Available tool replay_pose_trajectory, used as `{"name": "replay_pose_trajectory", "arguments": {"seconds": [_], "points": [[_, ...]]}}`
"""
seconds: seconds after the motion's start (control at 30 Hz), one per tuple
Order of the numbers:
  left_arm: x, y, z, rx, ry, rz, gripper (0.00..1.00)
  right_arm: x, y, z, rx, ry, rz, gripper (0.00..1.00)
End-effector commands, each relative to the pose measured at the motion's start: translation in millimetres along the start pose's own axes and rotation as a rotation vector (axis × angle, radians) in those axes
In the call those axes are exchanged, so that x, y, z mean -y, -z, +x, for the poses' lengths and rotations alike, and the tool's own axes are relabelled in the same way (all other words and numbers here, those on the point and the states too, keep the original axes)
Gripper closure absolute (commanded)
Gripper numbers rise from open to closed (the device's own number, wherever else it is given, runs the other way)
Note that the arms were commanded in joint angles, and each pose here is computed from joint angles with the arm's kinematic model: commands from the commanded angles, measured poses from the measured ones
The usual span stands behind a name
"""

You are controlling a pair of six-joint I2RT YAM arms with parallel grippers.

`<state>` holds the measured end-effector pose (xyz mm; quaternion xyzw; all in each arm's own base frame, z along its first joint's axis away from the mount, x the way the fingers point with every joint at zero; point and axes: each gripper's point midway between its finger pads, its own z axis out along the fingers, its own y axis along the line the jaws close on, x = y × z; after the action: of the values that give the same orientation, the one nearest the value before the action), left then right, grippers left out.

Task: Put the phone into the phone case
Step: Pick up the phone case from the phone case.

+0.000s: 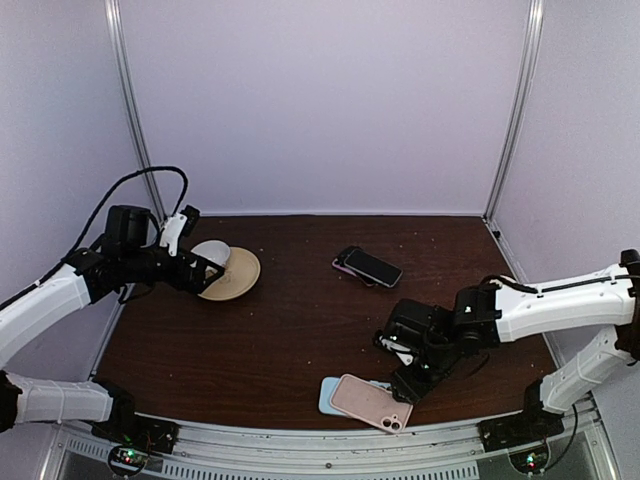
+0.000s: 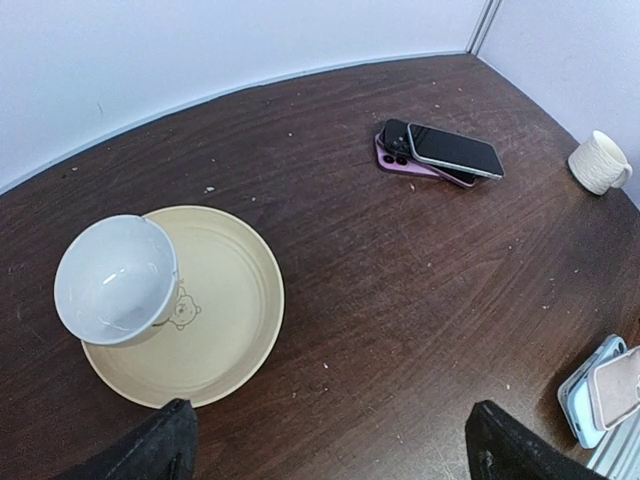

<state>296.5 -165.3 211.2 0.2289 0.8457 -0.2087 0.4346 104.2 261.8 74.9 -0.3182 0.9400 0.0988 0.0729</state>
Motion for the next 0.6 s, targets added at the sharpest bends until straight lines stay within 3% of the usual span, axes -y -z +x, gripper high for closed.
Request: {"name": "replay_pose_trajectory", "arguments": {"seconds": [0.0,0.27,0.43,0.57], "points": [[5.9,5.6,-16.6,0.065,-0.031,0.02,0.02,-7.7,-17.0,-4.5,0.031,-0.048,-0.049,0.49],[0.8,1.5,-11.4,0.041,-0.021,-0.003,0.02,-6.0,-37.1,15.8,-0.028,-0.062,-0.075,0.68],[5.7,1.4,-12.7,0.047,-0.024,0.026,0.02,-4.1,-29.8,14.6,-0.027,-0.036,-0.059,1.0],[5.4,0.7,-12.3,0.045,-0.027,0.025,0.02,-3.1,-18.0,12.2,-0.031,0.001,-0.042,1.0]]}}
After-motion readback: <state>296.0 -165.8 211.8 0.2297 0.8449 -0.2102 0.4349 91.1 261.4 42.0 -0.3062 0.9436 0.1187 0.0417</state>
